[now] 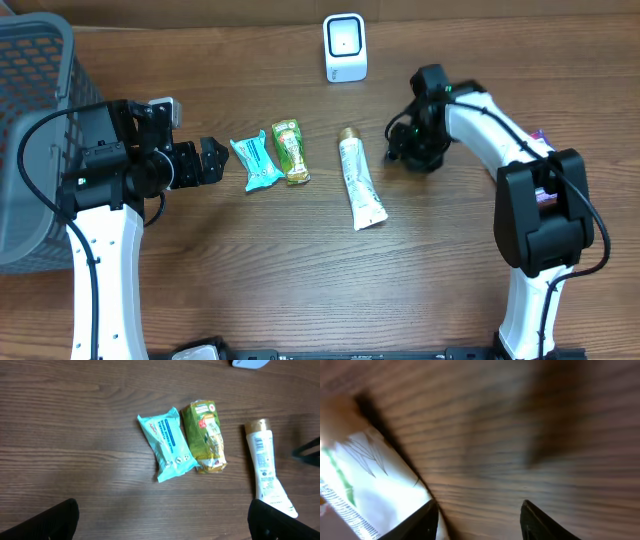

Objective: Scan the item barcode
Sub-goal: 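Grasp the white tube with the right gripper, then lift the white tube and hold it up at the white scanner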

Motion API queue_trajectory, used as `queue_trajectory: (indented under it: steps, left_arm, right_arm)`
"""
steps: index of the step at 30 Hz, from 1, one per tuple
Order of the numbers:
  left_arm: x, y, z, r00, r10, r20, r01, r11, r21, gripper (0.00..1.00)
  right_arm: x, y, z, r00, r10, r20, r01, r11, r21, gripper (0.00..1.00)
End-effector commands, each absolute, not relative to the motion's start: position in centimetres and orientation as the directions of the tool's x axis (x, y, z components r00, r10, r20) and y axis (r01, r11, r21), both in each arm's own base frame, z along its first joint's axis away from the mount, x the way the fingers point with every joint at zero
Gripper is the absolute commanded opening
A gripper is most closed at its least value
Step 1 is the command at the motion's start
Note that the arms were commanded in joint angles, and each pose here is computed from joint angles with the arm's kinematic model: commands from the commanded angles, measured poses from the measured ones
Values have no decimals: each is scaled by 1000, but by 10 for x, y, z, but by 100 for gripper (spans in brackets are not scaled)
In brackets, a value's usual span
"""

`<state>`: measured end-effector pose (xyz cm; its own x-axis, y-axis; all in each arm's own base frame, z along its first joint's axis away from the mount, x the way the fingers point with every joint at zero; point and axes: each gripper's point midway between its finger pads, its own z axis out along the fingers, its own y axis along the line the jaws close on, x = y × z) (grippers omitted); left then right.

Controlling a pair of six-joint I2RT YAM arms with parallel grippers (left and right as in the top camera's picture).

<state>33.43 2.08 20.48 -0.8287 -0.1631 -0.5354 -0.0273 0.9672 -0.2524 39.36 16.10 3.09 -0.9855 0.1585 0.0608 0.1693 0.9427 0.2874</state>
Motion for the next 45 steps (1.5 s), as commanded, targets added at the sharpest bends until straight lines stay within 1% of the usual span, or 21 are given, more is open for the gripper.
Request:
queue_trajectory:
  steps: [1,2,4,5,7,8,9,11,14,19,23,24,27,28,31,33,35,37,38,42,45]
  left_arm:
    - [336,19,213,-817,-148,-558,-4,968,-251,100]
    - [336,19,213,-817,-148,-558,-4,968,-251,99]
    - [336,19,213,-817,-147,-558,-4,968,-250,100]
    - [336,19,213,-817,-147,-558,-4,968,-251,100]
    - [336,19,213,-817,-147,-558,-4,968,-250,100]
    - [336,19,213,-817,-147,-558,-4,968,-251,100]
    - [336,19,213,-817,-147,-558,-4,968,-251,100]
    - [336,19,213,-817,-148,-558,-4,968,-250,100]
    - [336,19,213,-817,-147,-558,-4,968,-250,100]
    - [336,19,213,-817,-147,-558,-4,968,-250,100]
    - [336,19,213,-817,-147,-558,-4,968,-251,100]
    - [336,19,213,-817,-147,-558,-4,968,-251,100]
    - [336,19,213,-817,-147,-558,-4,968,-250,100]
    - [336,19,213,-817,-147,-558,-4,968,-250,99]
    - [336,19,213,-817,-148,-558,-4,968,-251,99]
    - [336,19,213,-817,-148,-558,-4,968,-251,100]
    - [336,19,213,-817,-147,-558,-4,968,-251,99]
    - [336,19,213,-817,-147,-558,-3,968,-250,100]
    - [336,19,213,-817,-147,-558,-4,968,-251,100]
    - [336,19,213,-817,-148,-558,-4,968,-251,100]
    - [336,19,213,-817,-148,-558,-4,968,-251,99]
  right_arm:
    - [421,156,74,-991,33,-128,13,988,155,56]
    - [421,160,79,-991,27,-130,6,988,156,58]
    - [416,173,85,-993,-25,-119,-49,977,207,70]
    - [412,183,87,-992,-64,-107,-90,961,261,73]
    - [398,203,93,-983,-162,-82,-181,903,390,74]
    - [392,209,95,-977,-198,-75,-210,875,435,74]
    - [387,212,97,-973,-222,-69,-228,855,466,76]
    - [379,214,95,-970,-240,-49,-232,838,494,87]
    - [372,215,83,-968,-249,-27,-229,839,493,100]
    - [352,223,49,-965,-264,8,-225,836,500,100]
    - [338,233,33,-962,-273,21,-214,796,567,100]
    - [336,235,30,-962,-274,20,-212,787,579,98]
    - [335,236,22,-968,-250,23,-189,785,590,88]
    - [336,237,20,-972,-236,23,-177,787,590,80]
    - [340,238,18,-976,-218,13,-168,788,592,48]
    - [341,239,18,-977,-215,8,-169,787,594,31]
    - [342,239,18,-979,-202,14,-154,790,594,18]
    - [342,239,18,-980,-201,16,-152,790,594,7]
    - [342,239,19,-979,-201,16,-152,788,596,4]
    - [342,247,28,-978,-206,11,-149,742,653,4]
    - [350,251,46,-978,-206,-32,-172,709,684,4]
